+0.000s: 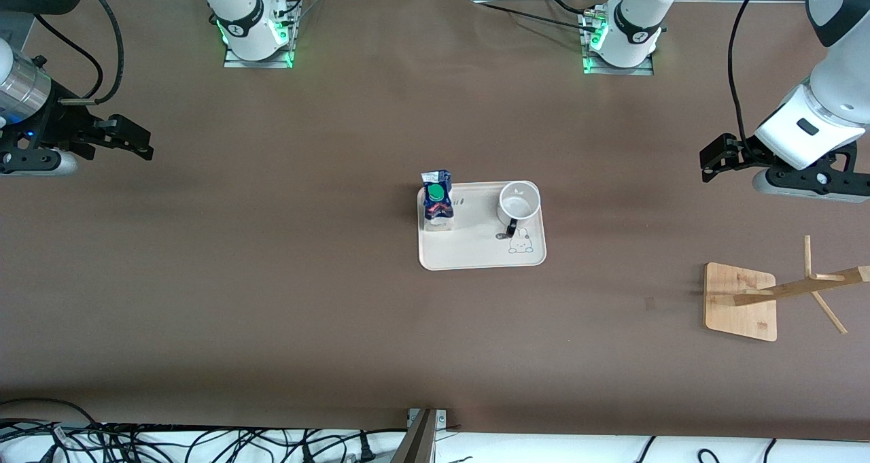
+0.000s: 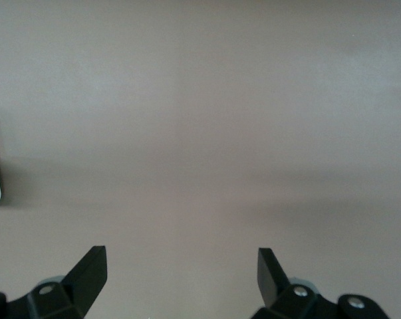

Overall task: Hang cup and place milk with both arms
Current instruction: 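Reach the right gripper down to the blue milk carton on the tray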

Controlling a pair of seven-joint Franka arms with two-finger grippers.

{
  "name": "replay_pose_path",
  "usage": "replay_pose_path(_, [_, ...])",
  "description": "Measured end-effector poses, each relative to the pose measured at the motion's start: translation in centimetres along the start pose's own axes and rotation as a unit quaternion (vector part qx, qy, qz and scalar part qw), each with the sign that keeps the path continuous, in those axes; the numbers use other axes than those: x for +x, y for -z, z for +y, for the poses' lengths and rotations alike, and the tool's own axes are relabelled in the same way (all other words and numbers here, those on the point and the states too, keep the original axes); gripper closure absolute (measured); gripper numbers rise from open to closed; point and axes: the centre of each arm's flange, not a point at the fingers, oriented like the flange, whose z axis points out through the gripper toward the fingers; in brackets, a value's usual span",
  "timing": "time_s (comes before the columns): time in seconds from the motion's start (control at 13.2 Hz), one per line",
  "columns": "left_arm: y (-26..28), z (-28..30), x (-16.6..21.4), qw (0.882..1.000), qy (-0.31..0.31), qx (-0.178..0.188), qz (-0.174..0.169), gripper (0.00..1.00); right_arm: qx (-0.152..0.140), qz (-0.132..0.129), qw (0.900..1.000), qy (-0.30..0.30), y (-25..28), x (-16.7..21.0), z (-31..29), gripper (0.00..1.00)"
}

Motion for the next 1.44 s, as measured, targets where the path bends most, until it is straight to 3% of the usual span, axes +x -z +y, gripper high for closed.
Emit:
replay_pose_path(0.91, [0.0,0.0,0.0,1.000,0.000,0.000,0.000,0.00,0.002,0.002,1.000,0.019,0.4,-0.2,-1.9,0.00])
replay_pose_path(1.44, [0.0,-0.1,0.0,1.000,0.001,0.000,0.000,0.00,-0.003,-0.071,0.990,0.121,-2.2,-2.3,-12.4,0.00])
